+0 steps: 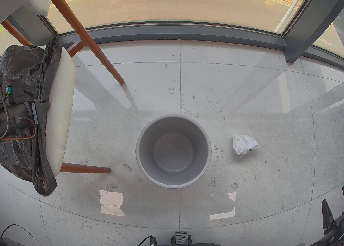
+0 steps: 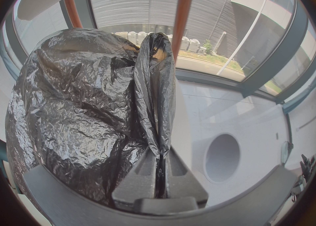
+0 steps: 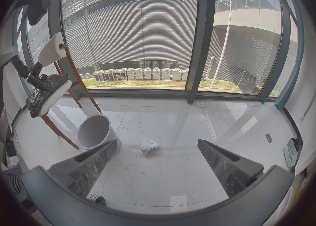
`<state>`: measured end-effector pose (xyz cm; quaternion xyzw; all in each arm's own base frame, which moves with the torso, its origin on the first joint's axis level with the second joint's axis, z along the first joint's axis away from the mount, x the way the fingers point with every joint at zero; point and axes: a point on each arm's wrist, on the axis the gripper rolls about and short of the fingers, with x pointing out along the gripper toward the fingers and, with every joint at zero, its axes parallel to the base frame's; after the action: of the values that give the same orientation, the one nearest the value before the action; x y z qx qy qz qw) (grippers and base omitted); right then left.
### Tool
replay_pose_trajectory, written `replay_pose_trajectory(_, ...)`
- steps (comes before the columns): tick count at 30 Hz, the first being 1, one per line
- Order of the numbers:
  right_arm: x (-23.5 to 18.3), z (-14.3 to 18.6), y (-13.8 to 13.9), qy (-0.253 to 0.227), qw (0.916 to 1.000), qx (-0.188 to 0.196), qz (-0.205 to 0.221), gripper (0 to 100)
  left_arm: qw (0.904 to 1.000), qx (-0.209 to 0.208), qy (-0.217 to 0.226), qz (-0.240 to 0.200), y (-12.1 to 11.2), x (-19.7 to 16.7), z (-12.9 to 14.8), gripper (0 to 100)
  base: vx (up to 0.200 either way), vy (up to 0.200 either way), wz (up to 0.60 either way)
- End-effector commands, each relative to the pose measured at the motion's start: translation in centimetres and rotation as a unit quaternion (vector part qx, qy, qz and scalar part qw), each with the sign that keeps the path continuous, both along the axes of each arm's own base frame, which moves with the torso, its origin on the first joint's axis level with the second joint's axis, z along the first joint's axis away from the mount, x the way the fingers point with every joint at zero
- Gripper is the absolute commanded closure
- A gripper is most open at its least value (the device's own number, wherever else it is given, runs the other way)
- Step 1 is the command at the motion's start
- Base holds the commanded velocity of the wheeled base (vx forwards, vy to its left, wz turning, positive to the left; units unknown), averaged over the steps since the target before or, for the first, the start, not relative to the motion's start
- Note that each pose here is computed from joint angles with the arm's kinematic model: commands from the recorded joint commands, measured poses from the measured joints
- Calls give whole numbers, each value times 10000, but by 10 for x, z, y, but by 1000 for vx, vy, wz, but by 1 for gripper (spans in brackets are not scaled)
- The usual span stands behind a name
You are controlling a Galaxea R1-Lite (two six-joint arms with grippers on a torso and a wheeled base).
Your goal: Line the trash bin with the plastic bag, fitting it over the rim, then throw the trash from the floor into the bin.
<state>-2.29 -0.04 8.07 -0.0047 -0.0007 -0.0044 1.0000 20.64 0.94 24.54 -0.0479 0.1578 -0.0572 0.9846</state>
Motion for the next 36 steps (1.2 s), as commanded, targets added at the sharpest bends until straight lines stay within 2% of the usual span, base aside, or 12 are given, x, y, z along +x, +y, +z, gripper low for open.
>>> replay_pose_trajectory(1, 0, -5, 0, 0, 10000, -7, -2, 0, 9993, -42, -320, -211, -2, -31, 6, 100, 0, 0, 0)
replay_pose_trajectory(8, 0, -5, 0, 0, 10000, -7, -2, 0, 9968, -230, -328, -691, -5, -46, 0, 100, 0, 0, 0)
replay_pose_trajectory(11, 0, -5, 0, 0, 10000, -7, 5, 0, 9912, -368, -331, -1228, -10, -52, -2, 100, 0, 0, 0)
replay_pose_trajectory(14, 0, -5, 0, 0, 10000, -7, 5, 0, 9749, -583, -351, -2120, -18, -58, -3, 100, 0, 0, 0)
replay_pose_trajectory(18, 0, -5, 0, 0, 10000, -7, 5, 0, 9597, -681, -444, -2689, -24, -62, 2, 100, 0, 0, 0)
replay_pose_trajectory(19, 0, -5, 0, 0, 10000, -15, 21, 0, 9478, -753, -442, -3068, -29, -64, 3, 100, 0, 0, 0)
replay_pose_trajectory(23, 0, -5, 0, 0, 10000, -30, 21, 0, 9210, -850, -477, -3771, -40, -66, 5, 100, 0, 0, 0)
replay_pose_trajectory(26, 0, -5, 0, 0, 10000, -30, 36, 0, 8904, -947, -504, -4424, -50, -69, 10, 100, 0, 0, 0)
replay_pose_trajectory(27, 0, -5, 0, 8, 10000, -30, 28, 0, 8739, -998, -508, -4730, -55, -72, 13, 100, 0, 0, 0)
replay_pose_trajectory(28, 0, -5, 0, 8, 10000, -30, 28, 0, 8692, -1027, -494, -4811, -56, -72, 13, 100, 0, 0, 0)
replay_pose_trajectory(30, 0, -5, 0, 8, 10000, -30, 28, 0, 8394, -1362, -254, -5256, -67, -78, 16, 100, 0, 0, 0)
replay_pose_trajectory(36, 0, -5, 0, 8, 10000, -30, 21, 0, 7863, -1945, 259, -5858, -86, -92, 28, 100, 0, 0, 0)
